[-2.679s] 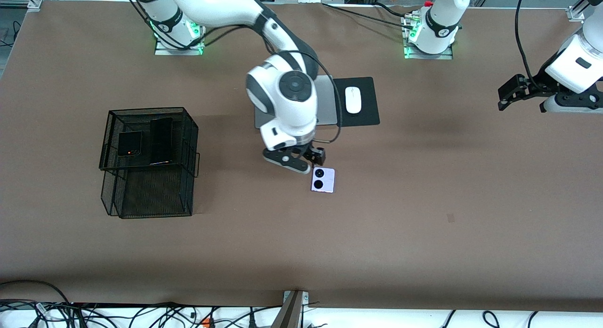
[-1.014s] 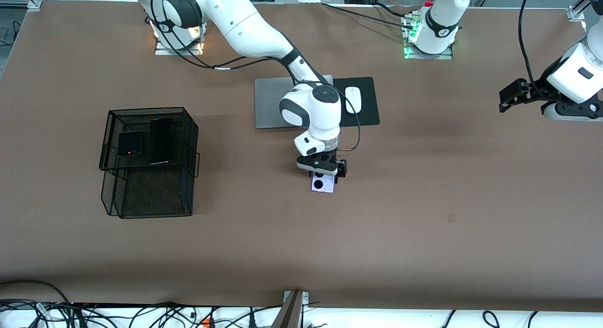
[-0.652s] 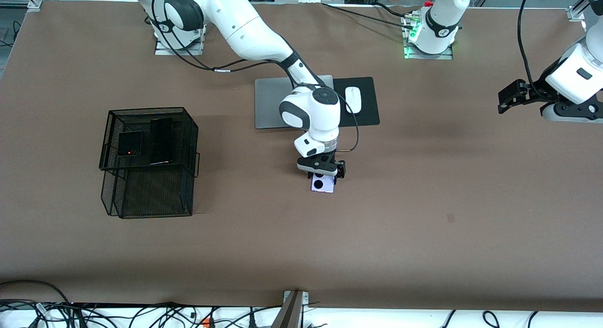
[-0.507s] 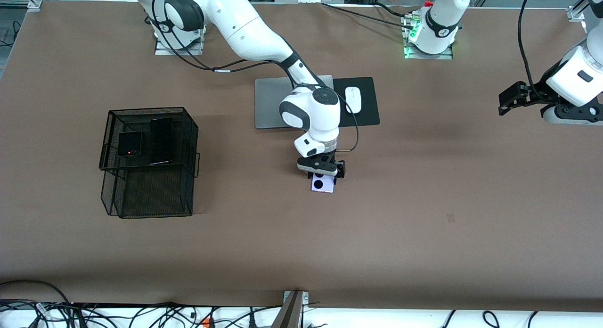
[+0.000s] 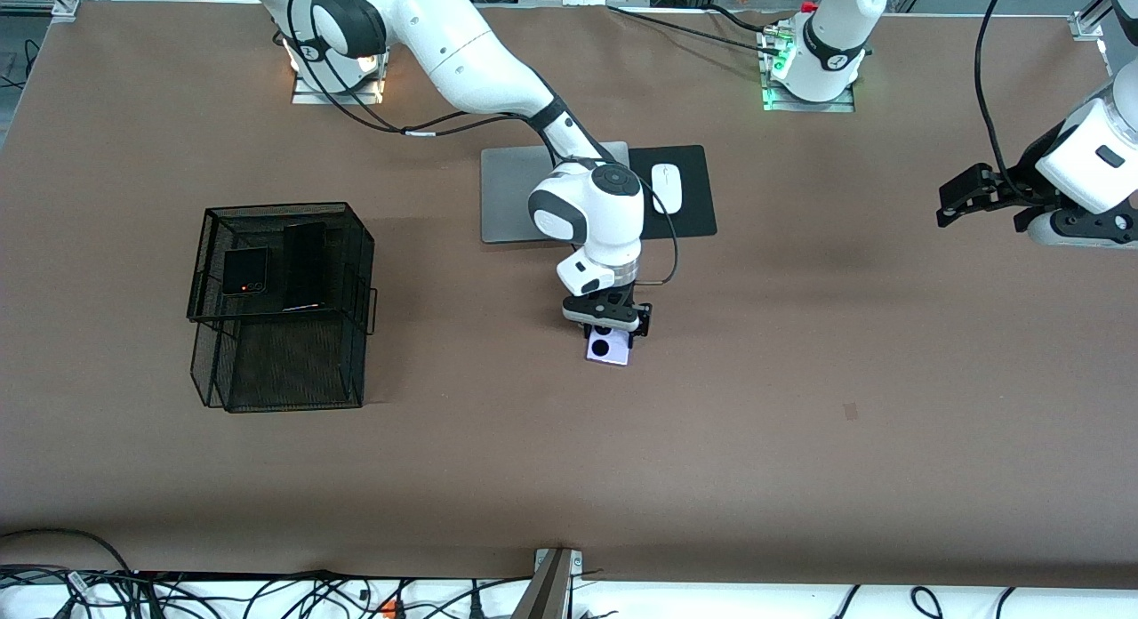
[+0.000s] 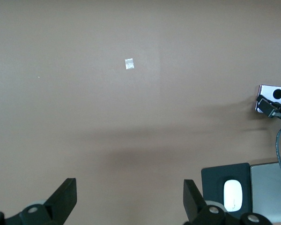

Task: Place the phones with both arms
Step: 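Lift the white phone and carry it over the basket with the right gripper, then lower the white phone into the basket and open the right gripper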

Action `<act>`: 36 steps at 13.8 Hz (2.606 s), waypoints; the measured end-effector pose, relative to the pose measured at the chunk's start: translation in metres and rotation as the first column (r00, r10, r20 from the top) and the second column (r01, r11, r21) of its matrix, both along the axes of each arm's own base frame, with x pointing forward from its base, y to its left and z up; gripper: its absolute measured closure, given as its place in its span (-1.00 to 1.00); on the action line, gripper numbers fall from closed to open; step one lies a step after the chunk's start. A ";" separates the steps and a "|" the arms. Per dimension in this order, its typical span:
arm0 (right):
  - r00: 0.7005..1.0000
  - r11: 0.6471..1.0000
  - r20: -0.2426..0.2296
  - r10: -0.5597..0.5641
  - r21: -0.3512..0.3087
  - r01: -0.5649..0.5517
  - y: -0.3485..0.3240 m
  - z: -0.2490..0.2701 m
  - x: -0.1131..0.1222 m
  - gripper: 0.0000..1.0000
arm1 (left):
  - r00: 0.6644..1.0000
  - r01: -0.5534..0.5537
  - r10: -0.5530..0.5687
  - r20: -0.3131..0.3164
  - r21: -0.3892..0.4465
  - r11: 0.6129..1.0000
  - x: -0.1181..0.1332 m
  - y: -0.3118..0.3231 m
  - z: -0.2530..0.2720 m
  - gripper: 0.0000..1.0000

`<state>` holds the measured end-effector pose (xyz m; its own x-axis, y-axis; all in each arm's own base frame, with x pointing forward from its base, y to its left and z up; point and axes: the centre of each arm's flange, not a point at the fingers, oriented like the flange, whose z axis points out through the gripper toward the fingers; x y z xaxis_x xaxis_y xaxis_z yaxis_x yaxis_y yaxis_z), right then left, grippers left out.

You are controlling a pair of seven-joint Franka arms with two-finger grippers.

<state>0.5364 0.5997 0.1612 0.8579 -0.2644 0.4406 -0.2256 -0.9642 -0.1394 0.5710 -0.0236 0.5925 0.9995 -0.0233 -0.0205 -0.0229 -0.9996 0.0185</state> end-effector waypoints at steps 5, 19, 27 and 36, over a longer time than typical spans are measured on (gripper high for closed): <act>1.000 0.999 -0.014 0.019 -0.050 -0.019 -0.001 0.007 0.002 -0.69 | 1.000 -0.004 0.004 -0.001 0.000 1.000 0.003 0.002 0.000 -1.00; 0.910 0.952 -0.358 0.209 -0.136 -0.272 -0.213 0.254 0.098 -0.69 | 1.000 0.002 -0.002 -0.002 0.000 1.000 0.003 -0.001 0.001 -1.00; 0.764 0.831 -0.435 0.477 -0.061 -0.554 -0.456 0.264 0.127 -0.69 | 1.000 0.002 -0.002 -0.003 0.000 1.000 0.003 -0.001 0.001 -1.00; 0.798 0.846 -0.329 0.505 0.006 -0.533 -0.550 0.153 0.159 -0.69 | 1.000 0.003 -0.003 -0.003 0.000 1.000 0.003 -0.002 0.001 -1.00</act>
